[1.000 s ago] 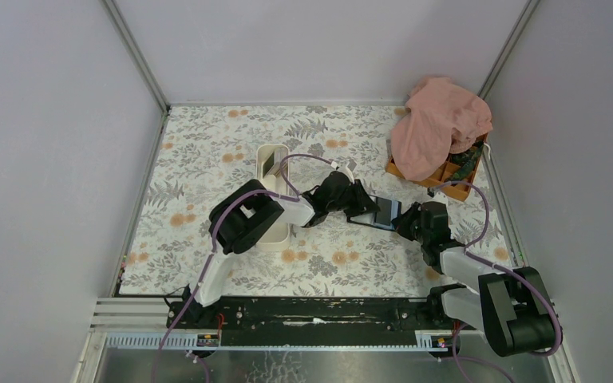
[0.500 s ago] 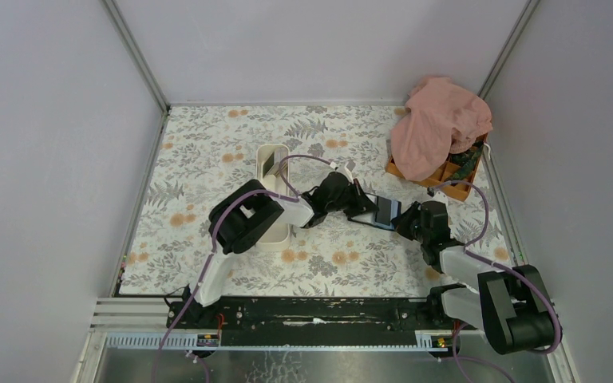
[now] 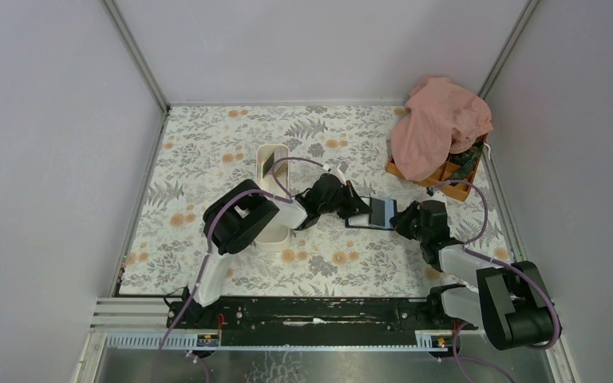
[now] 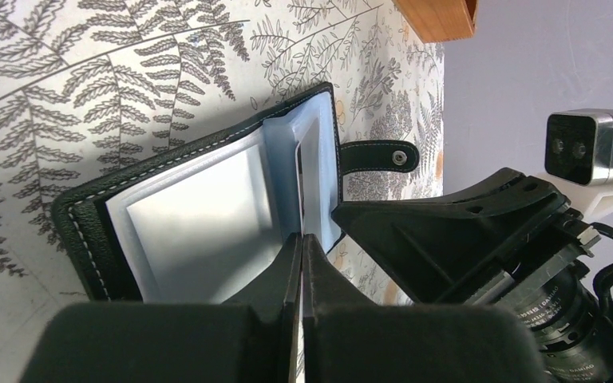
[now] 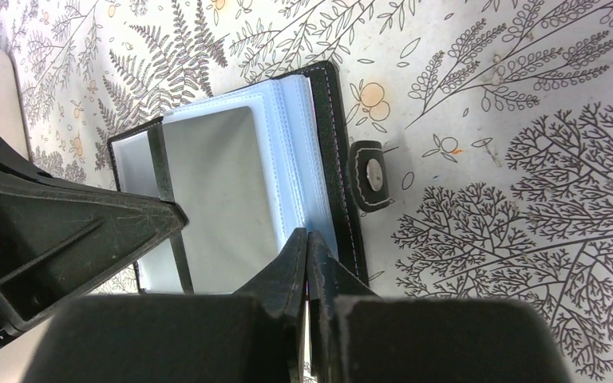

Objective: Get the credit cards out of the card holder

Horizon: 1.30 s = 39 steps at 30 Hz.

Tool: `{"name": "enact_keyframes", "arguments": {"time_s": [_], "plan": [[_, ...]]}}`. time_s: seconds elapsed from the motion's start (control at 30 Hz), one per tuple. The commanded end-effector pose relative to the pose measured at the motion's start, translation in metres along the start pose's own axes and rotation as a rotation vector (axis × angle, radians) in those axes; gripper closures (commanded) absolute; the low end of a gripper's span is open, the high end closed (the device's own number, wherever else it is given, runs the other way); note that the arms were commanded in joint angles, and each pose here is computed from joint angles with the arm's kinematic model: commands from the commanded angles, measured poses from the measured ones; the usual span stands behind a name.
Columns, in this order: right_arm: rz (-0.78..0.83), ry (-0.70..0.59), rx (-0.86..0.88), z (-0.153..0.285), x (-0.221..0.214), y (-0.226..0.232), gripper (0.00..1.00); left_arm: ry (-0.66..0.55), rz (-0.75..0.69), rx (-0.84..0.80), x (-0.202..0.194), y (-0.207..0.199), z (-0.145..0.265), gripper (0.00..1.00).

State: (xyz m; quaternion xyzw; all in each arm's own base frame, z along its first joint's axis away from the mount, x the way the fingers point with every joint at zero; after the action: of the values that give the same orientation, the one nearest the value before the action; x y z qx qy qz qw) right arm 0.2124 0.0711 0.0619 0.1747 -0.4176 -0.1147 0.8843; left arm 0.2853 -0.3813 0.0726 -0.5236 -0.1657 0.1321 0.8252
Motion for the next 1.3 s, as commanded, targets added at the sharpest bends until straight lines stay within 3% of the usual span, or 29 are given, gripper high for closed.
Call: {"name": "enact_keyframes", "arguments": {"time_s": [0.0,0.7,1.03,1.27], "plan": [[-0.001,0.028,0.001,-0.001,0.000,0.001,1.00,-0.021,-0.024,-0.047,0.008,-0.009,0.010,1.00],[-0.005,0.034,0.016,-0.002,-0.001,0.002,1.00,-0.038,0.018,-0.006,0.018,0.022,0.032,1.00],[-0.018,0.053,0.020,-0.005,-0.004,0.002,1.00,-0.031,0.031,-0.014,0.020,0.027,0.038,0.85],[-0.015,0.055,0.021,-0.005,-0.004,0.002,1.00,-0.019,0.041,-0.024,0.019,0.028,0.036,0.84]]}}
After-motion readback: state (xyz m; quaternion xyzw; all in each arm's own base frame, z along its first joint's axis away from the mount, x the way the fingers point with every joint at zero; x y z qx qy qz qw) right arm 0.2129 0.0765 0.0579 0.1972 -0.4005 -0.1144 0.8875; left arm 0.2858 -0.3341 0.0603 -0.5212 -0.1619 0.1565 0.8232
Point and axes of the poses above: each gripper's point midway between its finger pads, its own z axis back along the fingers, its own y axis along the line the jaws close on, x = y × z, the point moved 8 cm from there along z, back along the fingers, and after that the axes turned 12 degrees about z, right-handed, at the moved point
